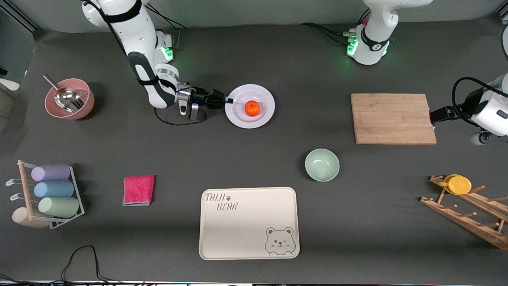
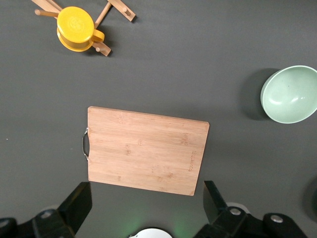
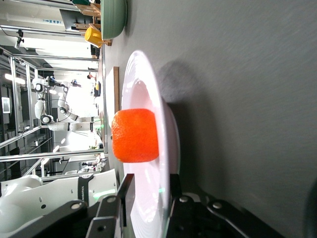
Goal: Place orange and plate with both arms
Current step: 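Raise the left gripper and withdraw it toward its base, then lift the plate with the right gripper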
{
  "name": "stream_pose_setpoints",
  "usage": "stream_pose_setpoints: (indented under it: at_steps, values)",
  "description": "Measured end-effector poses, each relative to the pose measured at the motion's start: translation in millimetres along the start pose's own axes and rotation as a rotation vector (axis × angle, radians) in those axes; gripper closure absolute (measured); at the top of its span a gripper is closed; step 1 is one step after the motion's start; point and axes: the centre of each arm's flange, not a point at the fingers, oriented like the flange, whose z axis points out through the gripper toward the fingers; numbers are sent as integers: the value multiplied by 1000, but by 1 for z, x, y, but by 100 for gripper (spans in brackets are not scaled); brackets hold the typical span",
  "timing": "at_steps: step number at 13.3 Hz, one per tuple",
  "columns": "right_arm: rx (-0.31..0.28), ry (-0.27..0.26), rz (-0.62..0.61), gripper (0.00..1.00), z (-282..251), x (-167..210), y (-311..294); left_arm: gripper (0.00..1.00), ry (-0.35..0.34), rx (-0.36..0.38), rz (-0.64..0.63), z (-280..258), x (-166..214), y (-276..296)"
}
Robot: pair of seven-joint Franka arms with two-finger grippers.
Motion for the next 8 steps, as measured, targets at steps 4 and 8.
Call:
stream_pose_setpoints:
  at_steps: [4,8]
  values:
    - [-6,-2,-10,82,1,-2,4,0,12,-17,-14,-25,-25,-11]
    - [3,-1,-9,94,1,-2,3,0,24,-21,-13,-28,-49,-12]
